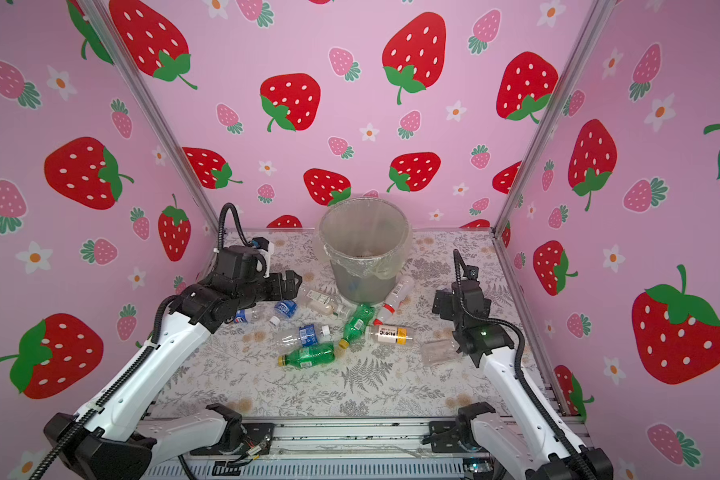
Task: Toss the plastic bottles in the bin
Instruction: 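Withdraw the left gripper from the bin while the right gripper moves toward the clear bottle, then lower the right gripper onto the clear purple-tinted bottle and close on it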
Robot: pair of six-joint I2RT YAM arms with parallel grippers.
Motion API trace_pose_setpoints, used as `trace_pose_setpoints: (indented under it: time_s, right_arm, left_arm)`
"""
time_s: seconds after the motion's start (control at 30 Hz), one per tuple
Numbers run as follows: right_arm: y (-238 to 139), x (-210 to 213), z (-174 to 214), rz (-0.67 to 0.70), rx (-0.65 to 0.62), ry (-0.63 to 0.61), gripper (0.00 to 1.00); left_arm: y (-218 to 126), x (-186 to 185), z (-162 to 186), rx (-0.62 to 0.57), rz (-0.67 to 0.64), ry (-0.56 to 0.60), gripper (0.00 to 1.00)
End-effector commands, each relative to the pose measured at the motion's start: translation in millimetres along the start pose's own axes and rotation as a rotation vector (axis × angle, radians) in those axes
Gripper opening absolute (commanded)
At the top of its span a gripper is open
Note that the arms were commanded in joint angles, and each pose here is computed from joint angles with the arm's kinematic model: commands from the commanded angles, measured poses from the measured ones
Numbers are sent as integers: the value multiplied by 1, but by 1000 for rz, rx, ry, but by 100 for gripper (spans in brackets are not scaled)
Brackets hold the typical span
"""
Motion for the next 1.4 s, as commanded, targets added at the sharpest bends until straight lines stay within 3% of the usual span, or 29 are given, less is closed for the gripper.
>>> trace_pose_setpoints:
  time_s: [0.0,0.3,0.43,0.87,1.37]
  right_arm:
    - [0,-7,7,36,10,-38,99]
    - [23,0,24,38,129,-151,99]
    - [34,14,26,-28,156,-166,99]
    - [52,3,29,71,226,-246,99]
    - [89,4,41,26,304,-232,99]
  left_arm:
    - [6,3,0,32,5,5,99]
    - [10,8,1,16,126,-97,99]
    - [13,16,7,40,85,-78,99]
    - [22,18,17,104,71,-88,99]
    - [22,24,18,106,53,-90,99]
Point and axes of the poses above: each gripper's point midway between its finger pads, its own y axis out along the fingers, its own x axis along the line the jaws close on, z = x × y, the point moved 1 cm from there along -y, back along the fingers, and after that the axes turned 13 degrees about -y, right-handed, at the moved point
